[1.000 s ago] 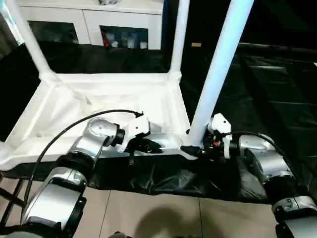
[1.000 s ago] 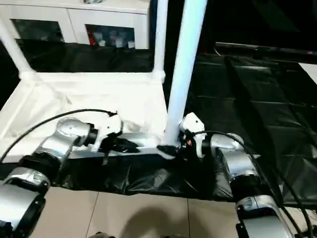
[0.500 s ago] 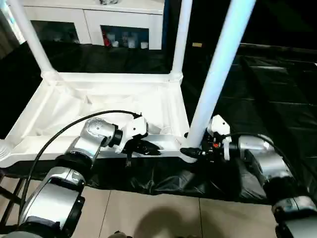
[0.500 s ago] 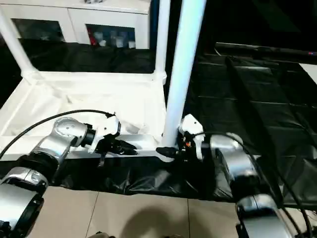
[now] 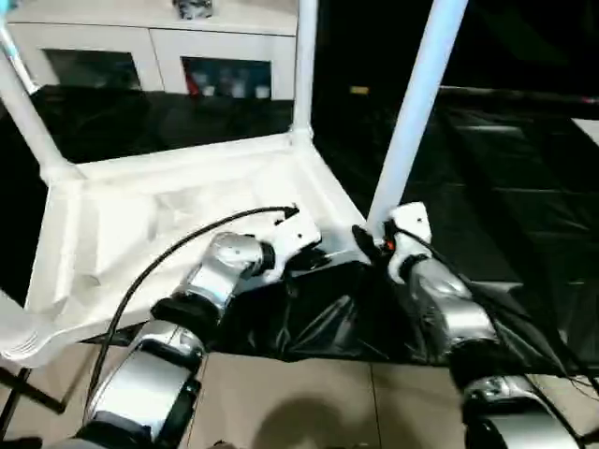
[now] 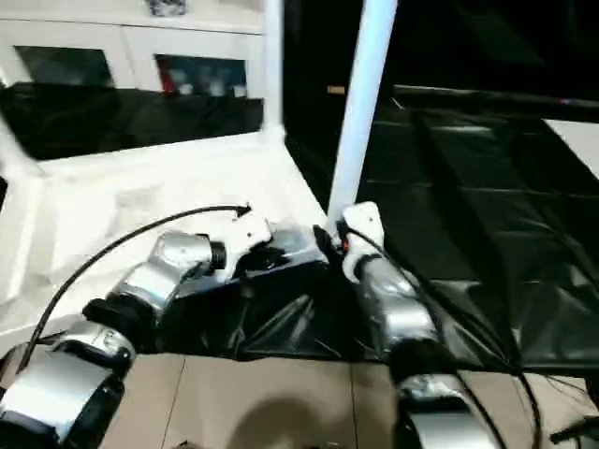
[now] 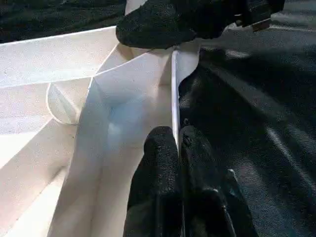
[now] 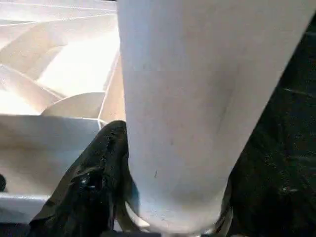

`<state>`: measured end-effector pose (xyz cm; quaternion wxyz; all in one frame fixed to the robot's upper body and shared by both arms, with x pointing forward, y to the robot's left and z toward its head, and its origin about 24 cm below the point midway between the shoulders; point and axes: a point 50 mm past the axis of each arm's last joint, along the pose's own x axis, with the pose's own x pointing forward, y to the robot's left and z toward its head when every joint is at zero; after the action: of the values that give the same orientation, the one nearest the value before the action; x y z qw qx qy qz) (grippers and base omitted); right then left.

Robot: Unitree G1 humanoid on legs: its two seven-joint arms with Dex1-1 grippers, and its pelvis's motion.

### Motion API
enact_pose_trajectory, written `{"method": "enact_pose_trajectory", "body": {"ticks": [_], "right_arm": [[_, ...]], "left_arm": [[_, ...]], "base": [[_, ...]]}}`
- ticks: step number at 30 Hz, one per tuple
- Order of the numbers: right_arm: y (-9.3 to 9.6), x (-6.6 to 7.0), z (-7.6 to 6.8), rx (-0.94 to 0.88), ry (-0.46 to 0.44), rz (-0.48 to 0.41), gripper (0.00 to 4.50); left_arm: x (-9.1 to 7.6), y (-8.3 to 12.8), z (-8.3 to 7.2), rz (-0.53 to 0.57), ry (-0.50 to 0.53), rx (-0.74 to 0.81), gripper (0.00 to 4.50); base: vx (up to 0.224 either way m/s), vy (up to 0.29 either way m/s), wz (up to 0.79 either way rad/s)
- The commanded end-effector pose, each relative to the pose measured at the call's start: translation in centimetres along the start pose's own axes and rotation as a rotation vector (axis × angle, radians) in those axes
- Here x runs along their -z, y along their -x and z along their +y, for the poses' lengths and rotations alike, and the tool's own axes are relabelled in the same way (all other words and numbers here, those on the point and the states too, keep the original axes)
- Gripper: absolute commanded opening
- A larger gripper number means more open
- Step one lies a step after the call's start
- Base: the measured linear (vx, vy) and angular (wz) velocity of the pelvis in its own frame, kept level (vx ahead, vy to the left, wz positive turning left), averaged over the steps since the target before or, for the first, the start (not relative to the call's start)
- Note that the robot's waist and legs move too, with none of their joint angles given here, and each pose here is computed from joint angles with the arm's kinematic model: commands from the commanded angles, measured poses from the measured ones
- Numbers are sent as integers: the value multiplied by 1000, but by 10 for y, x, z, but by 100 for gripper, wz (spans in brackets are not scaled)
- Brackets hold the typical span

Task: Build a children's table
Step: Rotate leg to tighten

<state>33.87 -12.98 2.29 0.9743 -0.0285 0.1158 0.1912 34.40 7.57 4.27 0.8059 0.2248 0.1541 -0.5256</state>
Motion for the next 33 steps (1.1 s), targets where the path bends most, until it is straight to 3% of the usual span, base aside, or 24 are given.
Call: {"method": "enact_pose_trajectory", "body": {"ticks": [1, 4, 5, 7, 8, 10, 22, 23, 25, 33], "right_arm": [[-16, -15, 60, -245, 26, -58, 334], [-12, -19, 53, -269, 26, -90, 374], [-7, -20, 43, -291, 30, -98, 386], [-7, -20, 43, -291, 30, -98, 395], [1, -18, 31, -358, 60, -90, 395], [8, -17, 21, -425, 95, -75, 395], [32, -16, 6, -804, 197, 40, 395], [35, -15, 6, -851, 205, 60, 370], [38, -13, 6, -910, 222, 92, 370], [40, -11, 8, -993, 238, 138, 297]], "left_arm": [[-20, -24, -21, -65, -53, 61, 0], [-20, -17, -15, -94, -76, 54, 0], [-17, -11, -11, -110, -84, 50, 0], [-17, -11, -11, -110, -84, 50, 0], [-12, -2, -8, -118, -96, 87, 0], [-6, 6, -8, -115, -109, 144, 0], [5, 33, -3, -79, -126, 373, 0], [4, 36, -1, -74, -130, 388, 0], [3, 38, 1, -74, -136, 405, 0], [5, 44, 3, -47, -140, 467, 0]], "base": [[0, 0, 0], [0, 0, 0], [0, 0, 0], [0, 0, 0], [0, 0, 0], [0, 0, 0], [0, 0, 0], [0, 0, 0], [0, 0, 0], [0, 0, 0]]}}
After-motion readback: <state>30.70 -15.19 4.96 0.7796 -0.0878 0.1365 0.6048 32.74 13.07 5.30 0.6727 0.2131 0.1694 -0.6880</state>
